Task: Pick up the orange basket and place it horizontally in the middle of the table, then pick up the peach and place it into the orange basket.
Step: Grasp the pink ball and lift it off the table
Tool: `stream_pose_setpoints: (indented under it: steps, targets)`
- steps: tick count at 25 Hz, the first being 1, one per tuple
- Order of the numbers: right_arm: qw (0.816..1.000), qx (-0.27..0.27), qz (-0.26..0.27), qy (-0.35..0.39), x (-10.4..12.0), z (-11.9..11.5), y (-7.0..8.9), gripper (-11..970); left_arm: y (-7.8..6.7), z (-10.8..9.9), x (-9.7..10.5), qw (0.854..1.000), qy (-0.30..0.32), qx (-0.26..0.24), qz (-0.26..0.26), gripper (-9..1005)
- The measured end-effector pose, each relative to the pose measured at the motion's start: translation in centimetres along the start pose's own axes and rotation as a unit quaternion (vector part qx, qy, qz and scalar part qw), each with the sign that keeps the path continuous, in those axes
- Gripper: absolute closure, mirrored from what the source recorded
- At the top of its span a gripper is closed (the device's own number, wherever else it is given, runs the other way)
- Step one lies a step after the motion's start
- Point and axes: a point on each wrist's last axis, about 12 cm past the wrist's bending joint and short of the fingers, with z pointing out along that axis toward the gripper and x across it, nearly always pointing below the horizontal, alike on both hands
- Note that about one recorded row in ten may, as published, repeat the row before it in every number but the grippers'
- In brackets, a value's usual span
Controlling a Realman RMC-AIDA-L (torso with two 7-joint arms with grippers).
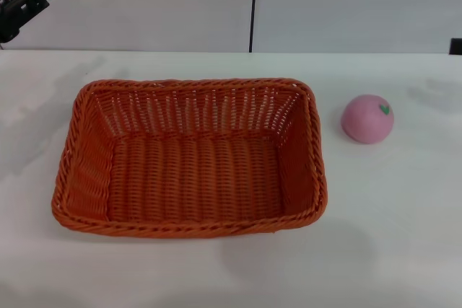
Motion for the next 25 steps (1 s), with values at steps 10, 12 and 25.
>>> stream_pose_setpoints:
  steps: [10, 12, 25]
  targets:
    - [0.983, 0.036, -0.064, 0.168, -3.0, 5.6, 1.6, 383, -0.2, 0.6, 0.6, 0.999, -0.031, 0.006, 0.028, 329]
    - [0.979, 0.038, -0.071, 0.187, -2.7, 6.8, 2.0, 383, -0.3, 0.8, 0.7, 0.999, -0.027, 0.012, 0.031, 329]
    - [0.973, 0.044, -0.085, 0.209, -1.0, 10.5, 2.6, 384, -0.3, 1.0, 1.1, 0.999, -0.019, 0.008, 0.042, 329]
